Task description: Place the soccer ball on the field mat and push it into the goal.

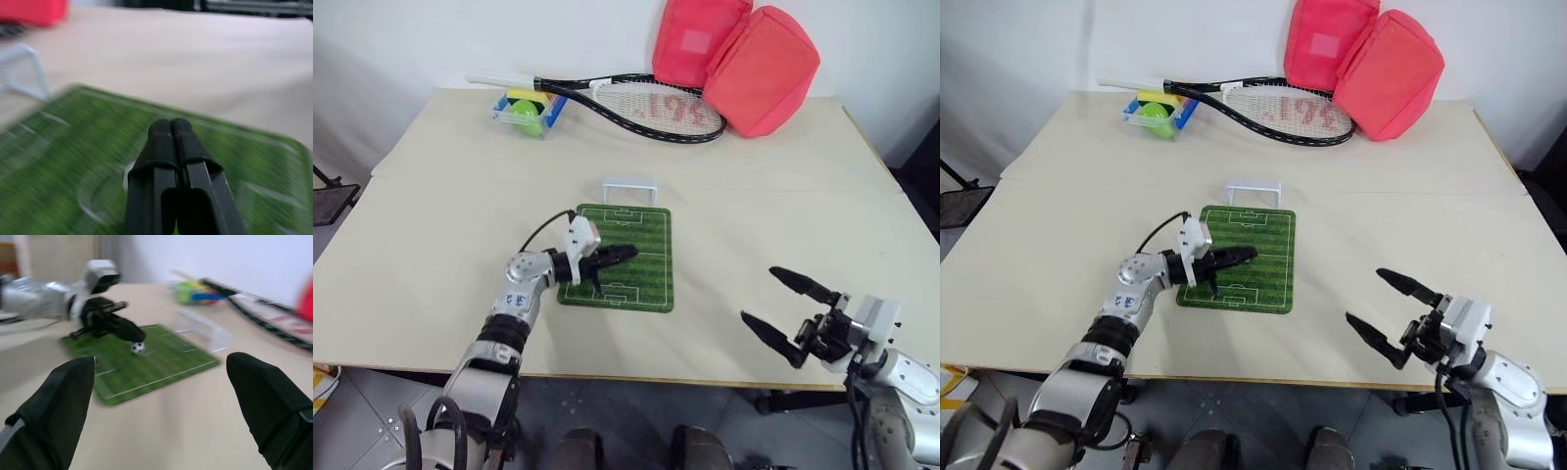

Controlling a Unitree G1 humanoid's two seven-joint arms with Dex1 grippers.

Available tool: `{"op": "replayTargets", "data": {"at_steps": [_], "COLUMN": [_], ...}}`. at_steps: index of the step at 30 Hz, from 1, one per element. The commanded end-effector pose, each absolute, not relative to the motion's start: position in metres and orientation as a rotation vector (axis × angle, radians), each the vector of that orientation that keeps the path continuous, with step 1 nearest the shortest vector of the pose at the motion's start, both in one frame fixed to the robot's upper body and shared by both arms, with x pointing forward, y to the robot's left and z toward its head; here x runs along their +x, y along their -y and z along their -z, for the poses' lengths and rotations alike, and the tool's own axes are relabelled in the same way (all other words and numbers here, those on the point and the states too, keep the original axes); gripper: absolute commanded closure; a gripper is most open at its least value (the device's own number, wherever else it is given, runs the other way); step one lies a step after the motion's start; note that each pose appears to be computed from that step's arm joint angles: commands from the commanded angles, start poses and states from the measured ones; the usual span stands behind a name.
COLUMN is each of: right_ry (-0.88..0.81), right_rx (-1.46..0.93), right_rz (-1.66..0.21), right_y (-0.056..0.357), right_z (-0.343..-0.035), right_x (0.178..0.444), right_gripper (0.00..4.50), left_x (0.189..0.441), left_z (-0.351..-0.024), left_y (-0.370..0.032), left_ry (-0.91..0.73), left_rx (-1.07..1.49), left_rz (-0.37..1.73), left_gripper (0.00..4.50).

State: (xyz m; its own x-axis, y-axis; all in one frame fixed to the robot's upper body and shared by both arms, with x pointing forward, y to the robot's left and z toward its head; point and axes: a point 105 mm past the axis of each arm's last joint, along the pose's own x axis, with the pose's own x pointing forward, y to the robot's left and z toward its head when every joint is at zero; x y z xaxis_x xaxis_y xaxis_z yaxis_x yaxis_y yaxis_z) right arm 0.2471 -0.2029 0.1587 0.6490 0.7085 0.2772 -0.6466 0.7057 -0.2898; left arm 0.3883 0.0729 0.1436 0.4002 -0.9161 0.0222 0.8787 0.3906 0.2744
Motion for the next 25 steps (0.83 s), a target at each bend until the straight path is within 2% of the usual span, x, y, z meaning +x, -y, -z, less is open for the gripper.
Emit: {"op": "replayTargets", "data": {"at_steps": [1,4,8,14,18,20,25], "right_ry": [0.465,0.478,0.462,0.447,0.445,0.438,0.453], "right_rx": [-0.160,-0.151,-0.172,-0.218,-0.232,-0.236,-0.226], "right_rz": [-0.677,-0.670,-0.677,-0.706,-0.728,-0.735,-0.738], "right_y": [0.198,0.193,0.197,0.207,0.215,0.218,0.221], "right_z": [-0.175,-0.178,-0.176,-0.175,-0.175,-0.172,-0.171], "right_x": [0.254,0.258,0.259,0.262,0.264,0.265,0.271], "right_gripper": [0.00,0.00,0.00,0.00,0.00,0.00,0.00], "left_x": [0.388,0.368,0.348,0.318,0.303,0.297,0.284], "left_z": [-0.164,-0.168,-0.168,-0.171,-0.169,-0.173,-0.173], "left_y": [-0.081,-0.113,-0.151,-0.215,-0.269,-0.286,-0.303], "left_ry": [0.263,0.272,0.244,0.184,0.129,0.142,0.153], "left_rx": [0.233,0.253,0.224,0.212,0.224,0.201,0.187], "left_rz": [1.160,1.223,1.175,0.922,0.604,0.492,0.357], "left_gripper": [4.48,4.48,4.48,4.48,4.48,4.48,4.48]}}
